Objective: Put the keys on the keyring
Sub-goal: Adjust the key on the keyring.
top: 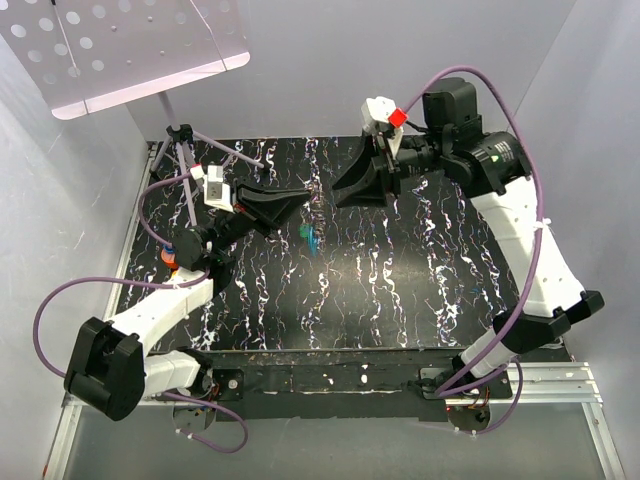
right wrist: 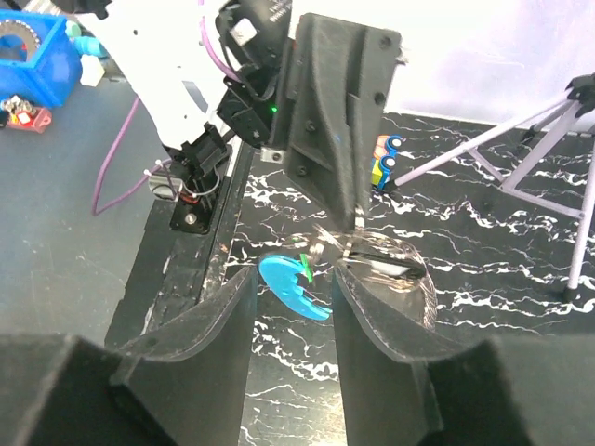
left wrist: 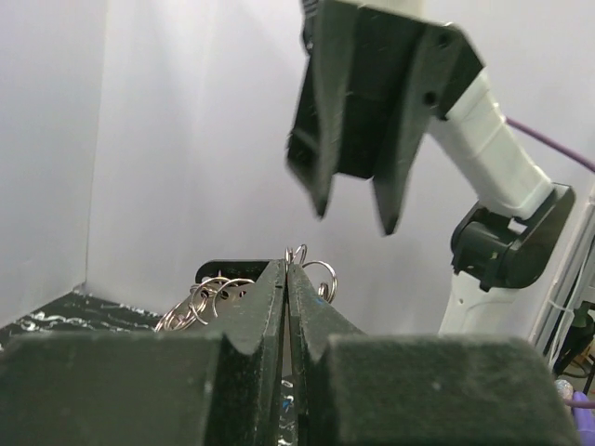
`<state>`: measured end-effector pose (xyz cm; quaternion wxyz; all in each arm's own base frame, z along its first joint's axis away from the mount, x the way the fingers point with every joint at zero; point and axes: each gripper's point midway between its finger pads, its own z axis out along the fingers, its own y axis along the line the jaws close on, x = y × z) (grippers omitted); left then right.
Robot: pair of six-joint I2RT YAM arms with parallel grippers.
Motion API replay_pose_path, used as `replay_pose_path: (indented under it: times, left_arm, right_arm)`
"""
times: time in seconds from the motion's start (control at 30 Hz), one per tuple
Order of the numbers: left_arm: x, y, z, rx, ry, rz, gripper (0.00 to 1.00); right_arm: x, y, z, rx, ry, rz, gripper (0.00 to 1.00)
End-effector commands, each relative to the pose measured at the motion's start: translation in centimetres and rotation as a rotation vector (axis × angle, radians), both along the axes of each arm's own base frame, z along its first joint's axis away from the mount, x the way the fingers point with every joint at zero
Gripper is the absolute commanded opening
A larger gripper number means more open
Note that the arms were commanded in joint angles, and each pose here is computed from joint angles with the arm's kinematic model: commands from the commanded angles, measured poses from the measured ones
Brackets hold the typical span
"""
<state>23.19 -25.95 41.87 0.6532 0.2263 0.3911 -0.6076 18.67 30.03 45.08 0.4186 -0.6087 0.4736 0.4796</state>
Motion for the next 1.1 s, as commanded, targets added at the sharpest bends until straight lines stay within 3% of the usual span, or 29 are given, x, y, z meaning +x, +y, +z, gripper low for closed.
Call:
replay_pose_path:
  times: [0.0,0.2,0.43,0.83,0.97,1.07]
  left_arm:
    - [-5.0,2.3,5.8,-0.152,-0.275,-0.038,0.0]
    - [-5.2,1.8,5.1,-0.108,-0.284,-0.058,0.0]
    - [-5.2,1.5,4.7,-0.091,-0.284,-0.074,0.0]
    - [-5.6,1.7,4.7,-0.088,-0.3,-0.073,0.0]
    - [-5.6,1.8,4.9,-0.096,-0.303,-0.067,0.0]
    - [-5.6,1.9,5.0,-0.102,-0.299,-0.063,0.0]
  right_arm:
    - [2.2,1.4,0.4,0.035,0.047,-0.05,0.45]
    - [0.8,1.2,1.7,0.069,0.015,0.039,0.44]
    - [-1.1,1.3,-0.7,0.0,0.001,0.071,0.4]
    - [0.4,1.4,-1.5,-0.043,0.028,-0.04,0.29]
    - [0.5,1.6,-1.6,-0.044,0.035,-0.044,0.19]
    - [0.4,1.7,-1.8,-0.051,0.041,-0.044,0.03]
